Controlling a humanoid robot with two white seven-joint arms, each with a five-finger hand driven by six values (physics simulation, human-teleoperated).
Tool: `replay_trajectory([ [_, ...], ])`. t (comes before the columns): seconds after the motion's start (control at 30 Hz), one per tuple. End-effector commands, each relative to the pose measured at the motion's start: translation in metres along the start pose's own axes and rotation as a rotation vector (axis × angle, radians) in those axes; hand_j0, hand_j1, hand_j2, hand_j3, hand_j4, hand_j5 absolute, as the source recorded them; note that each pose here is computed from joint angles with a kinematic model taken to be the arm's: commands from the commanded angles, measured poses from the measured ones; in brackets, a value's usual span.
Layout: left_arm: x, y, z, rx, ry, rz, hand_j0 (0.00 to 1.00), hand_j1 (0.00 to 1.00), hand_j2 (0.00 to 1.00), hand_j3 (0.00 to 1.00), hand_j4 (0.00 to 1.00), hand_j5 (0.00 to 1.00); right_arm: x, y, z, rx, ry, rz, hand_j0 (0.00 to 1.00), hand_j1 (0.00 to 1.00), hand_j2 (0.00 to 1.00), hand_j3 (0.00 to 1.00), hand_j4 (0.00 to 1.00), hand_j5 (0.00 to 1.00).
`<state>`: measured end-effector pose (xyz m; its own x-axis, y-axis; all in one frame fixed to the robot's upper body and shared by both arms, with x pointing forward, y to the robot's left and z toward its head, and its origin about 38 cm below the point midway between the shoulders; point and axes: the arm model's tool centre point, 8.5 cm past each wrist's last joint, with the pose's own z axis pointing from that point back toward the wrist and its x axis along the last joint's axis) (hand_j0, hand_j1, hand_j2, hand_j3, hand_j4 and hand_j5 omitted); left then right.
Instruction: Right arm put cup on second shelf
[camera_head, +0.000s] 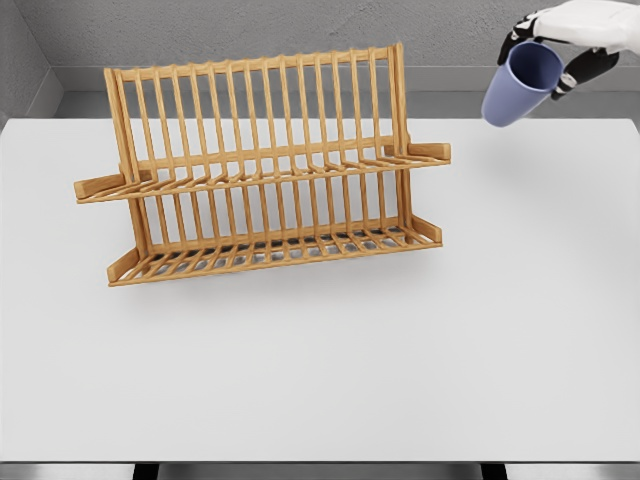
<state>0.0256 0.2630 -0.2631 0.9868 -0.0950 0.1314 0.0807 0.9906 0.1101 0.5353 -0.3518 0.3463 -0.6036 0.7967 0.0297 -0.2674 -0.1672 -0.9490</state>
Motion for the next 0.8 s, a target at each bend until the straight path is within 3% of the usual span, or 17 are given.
replay_trajectory([
  [0.0, 0.000, 0.000, 0.000, 0.000, 0.000, 0.000, 1.00, 1.00, 1.00, 1.00, 1.00, 1.00, 0.008, -0.006, -0.002, -0.013, -0.019, 0.014, 0.57, 0.57, 0.57, 0.57, 0.57, 0.57],
  [0.37, 0.000, 0.000, 0.000, 0.000, 0.000, 0.000, 1.00, 1.00, 1.00, 1.00, 1.00, 1.00, 0.056, -0.030, -0.009, -0.054, -0.143, 0.133, 0.58, 0.58, 0.58, 0.58, 0.58, 0.58],
  [0.5, 0.000, 0.000, 0.000, 0.000, 0.000, 0.000, 1.00, 1.00, 1.00, 1.00, 1.00, 1.00, 0.083, -0.038, -0.009, -0.071, -0.205, 0.195, 0.58, 0.58, 0.58, 0.58, 0.58, 0.58],
  [0.77, 0.000, 0.000, 0.000, 0.000, 0.000, 0.000, 1.00, 1.00, 1.00, 1.00, 1.00, 1.00, 0.116, -0.045, -0.006, -0.089, -0.285, 0.273, 0.58, 0.58, 0.58, 0.58, 0.58, 0.58],
])
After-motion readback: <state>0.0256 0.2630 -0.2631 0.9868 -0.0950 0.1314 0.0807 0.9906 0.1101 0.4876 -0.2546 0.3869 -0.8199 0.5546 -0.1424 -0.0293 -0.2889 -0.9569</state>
